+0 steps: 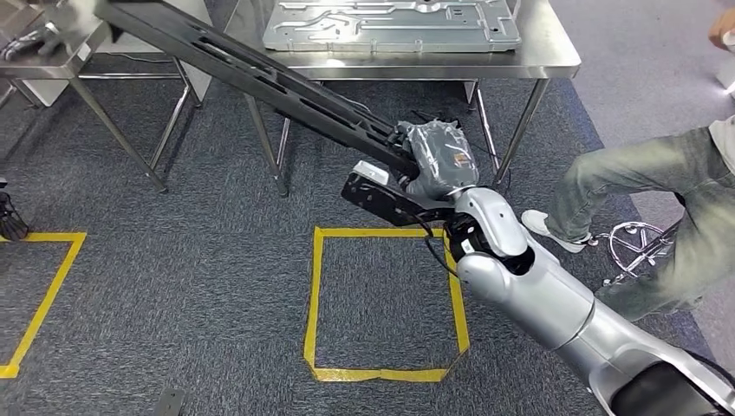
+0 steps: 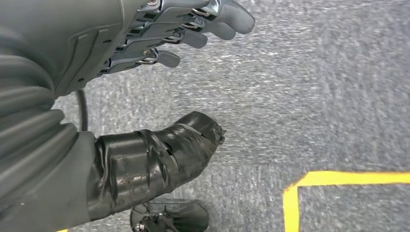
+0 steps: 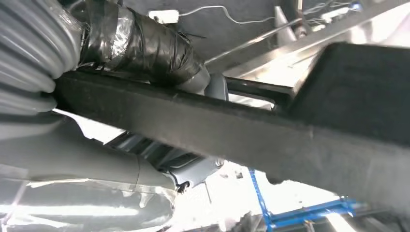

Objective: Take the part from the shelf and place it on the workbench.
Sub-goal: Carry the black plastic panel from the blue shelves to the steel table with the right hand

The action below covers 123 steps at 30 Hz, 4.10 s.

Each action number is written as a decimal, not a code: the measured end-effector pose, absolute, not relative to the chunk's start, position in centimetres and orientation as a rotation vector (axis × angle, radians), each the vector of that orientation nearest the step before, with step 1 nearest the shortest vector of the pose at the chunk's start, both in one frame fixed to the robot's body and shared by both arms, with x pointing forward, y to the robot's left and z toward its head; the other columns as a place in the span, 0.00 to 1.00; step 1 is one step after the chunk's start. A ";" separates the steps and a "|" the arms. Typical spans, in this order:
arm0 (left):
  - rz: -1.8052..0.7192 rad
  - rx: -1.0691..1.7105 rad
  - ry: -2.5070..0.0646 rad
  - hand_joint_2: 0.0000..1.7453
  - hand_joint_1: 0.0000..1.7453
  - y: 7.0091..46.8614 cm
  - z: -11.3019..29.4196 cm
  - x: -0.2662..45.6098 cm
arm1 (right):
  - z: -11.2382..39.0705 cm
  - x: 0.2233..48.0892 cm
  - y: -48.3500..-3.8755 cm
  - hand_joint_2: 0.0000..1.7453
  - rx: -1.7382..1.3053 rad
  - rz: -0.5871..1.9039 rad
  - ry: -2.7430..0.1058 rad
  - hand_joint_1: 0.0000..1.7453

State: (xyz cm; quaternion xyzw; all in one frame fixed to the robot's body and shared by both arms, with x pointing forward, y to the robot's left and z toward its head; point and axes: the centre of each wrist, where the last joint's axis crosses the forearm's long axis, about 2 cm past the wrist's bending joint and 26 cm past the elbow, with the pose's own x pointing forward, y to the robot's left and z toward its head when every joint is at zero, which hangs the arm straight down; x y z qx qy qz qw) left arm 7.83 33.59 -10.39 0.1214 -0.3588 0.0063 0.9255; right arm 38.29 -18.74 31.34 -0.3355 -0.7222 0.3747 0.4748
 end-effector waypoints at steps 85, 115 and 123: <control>0.035 0.207 -0.659 1.00 0.00 34.1 -10.3 7.9 | 30.0 36.9 -27.7 1.00 -1.233 0.857 -1.590 1.00; 0.030 0.210 -0.658 1.00 0.00 35.3 -10.2 8.0 | 29.9 36.6 -27.1 1.00 -1.238 0.861 -1.601 1.00; 0.030 0.212 -0.656 1.00 0.00 35.5 -10.2 7.9 | 29.9 36.5 -26.9 1.00 -1.237 0.859 -1.602 1.00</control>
